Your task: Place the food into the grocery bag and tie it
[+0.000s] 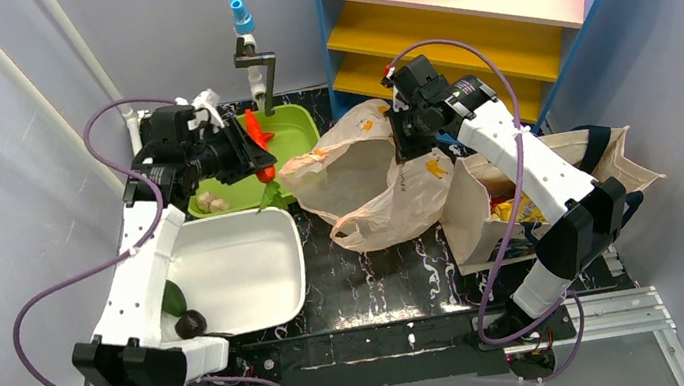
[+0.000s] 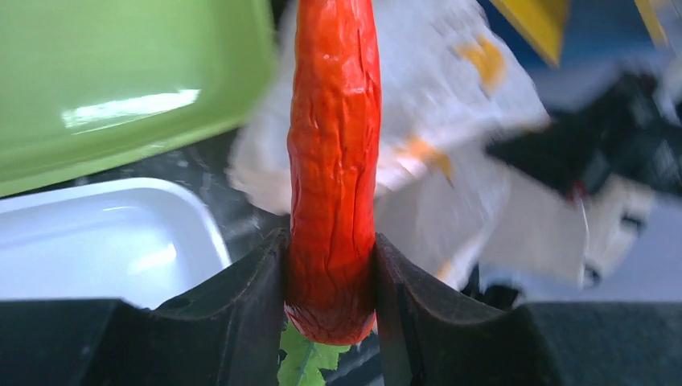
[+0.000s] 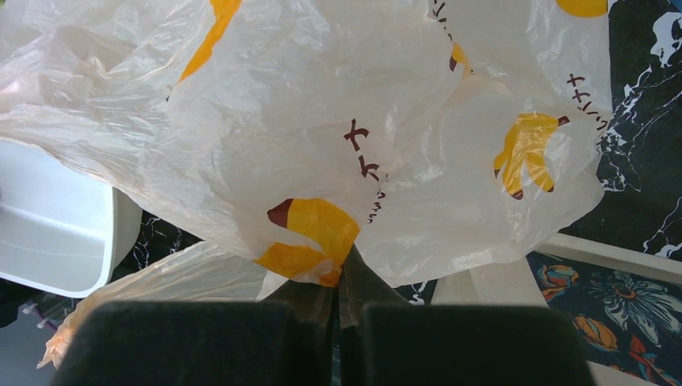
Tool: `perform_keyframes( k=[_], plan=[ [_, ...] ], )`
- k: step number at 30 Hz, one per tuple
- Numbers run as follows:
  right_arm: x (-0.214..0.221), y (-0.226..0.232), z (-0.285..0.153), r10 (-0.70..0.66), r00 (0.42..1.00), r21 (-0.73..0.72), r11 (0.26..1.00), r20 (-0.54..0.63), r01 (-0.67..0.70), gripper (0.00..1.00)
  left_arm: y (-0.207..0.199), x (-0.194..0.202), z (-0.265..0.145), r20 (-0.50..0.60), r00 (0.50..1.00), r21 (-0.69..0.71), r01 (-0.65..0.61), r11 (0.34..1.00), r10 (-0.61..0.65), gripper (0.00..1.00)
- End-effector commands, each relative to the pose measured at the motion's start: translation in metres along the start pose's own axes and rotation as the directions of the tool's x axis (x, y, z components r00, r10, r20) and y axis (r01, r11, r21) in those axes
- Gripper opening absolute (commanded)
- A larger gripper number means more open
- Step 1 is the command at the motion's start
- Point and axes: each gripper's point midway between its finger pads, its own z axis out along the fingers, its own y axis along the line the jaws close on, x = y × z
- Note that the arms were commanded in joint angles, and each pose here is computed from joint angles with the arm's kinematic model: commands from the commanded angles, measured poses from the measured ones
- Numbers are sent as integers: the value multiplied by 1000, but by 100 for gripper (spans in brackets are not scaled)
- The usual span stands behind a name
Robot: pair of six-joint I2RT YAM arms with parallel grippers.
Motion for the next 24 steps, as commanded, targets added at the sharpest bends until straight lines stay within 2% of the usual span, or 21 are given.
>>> perform_keyframes(
  k=[1,6,10,14,18,21,24],
  plan=[
    [-22,8,-21,16,996,-38,999,88,-13,1,-63,47,-39,-63,946,326,-282,902,319,0],
    [-23,9,-23,21,996,-39,999,92,-17,1,-96,83,-63,-125,893,506,-318,802,433,0],
    [-22,9,-25,25,995,-40,999,92,-21,1,-116,118,-66,-221,823,609,-303,733,524,0],
    [-19,8,-28,28,995,-40,999,92,-24,1,-109,136,-38,-332,761,548,-325,771,557,0],
    [-16,8,-30,35,996,-40,999,86,-32,1,-117,132,-15,-338,727,510,-393,765,598,0],
    [-16,8,-33,39,995,-42,998,92,-35,1,-110,135,7,-394,686,490,-406,771,612,0],
    [-17,8,-36,41,994,-45,998,99,-37,1,-103,139,23,-433,678,463,-399,792,594,0]
  ],
)
